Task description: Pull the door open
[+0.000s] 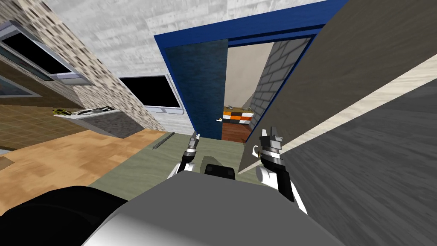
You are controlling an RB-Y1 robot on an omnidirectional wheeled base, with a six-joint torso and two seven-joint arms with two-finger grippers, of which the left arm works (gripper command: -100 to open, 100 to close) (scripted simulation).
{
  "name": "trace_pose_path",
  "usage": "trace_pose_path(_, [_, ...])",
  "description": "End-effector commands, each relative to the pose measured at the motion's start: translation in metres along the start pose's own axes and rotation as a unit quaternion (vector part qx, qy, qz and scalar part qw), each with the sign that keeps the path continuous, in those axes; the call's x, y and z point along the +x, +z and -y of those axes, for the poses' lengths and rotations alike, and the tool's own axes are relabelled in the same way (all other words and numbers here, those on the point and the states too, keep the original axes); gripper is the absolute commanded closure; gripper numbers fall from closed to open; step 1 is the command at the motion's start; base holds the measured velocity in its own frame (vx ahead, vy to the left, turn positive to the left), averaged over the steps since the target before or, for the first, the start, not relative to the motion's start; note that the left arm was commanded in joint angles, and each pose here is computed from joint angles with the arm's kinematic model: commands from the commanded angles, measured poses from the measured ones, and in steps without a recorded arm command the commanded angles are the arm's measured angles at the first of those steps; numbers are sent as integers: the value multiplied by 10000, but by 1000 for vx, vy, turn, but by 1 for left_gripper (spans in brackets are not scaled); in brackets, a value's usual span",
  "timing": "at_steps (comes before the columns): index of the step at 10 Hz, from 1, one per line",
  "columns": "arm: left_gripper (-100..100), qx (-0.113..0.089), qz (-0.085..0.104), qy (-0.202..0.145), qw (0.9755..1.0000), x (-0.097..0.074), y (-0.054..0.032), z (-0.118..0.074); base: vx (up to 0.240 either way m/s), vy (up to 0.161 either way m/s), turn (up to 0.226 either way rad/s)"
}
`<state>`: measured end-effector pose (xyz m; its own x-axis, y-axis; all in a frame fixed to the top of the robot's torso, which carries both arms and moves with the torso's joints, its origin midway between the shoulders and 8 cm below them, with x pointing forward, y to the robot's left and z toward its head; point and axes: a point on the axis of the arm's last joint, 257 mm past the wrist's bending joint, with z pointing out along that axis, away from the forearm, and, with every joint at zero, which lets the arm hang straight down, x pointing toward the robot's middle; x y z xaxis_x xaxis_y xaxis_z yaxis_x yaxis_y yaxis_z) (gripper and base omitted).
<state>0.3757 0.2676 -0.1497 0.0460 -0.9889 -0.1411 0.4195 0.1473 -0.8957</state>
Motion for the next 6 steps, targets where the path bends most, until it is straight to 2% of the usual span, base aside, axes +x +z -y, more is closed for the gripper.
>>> trace_pose_path(1, [-100, -106, -17, -7, 9999, 19, -73, -120, 138, 12, -73])
trace_pose_path(4, [-100, -257, -34, -23, 9997, 45, -150, -275, 98, 2, -47])
trace_pose_path(6, [-100, -459, -56, -45, 9989, 82, -260, -476, 126, 4, -98])
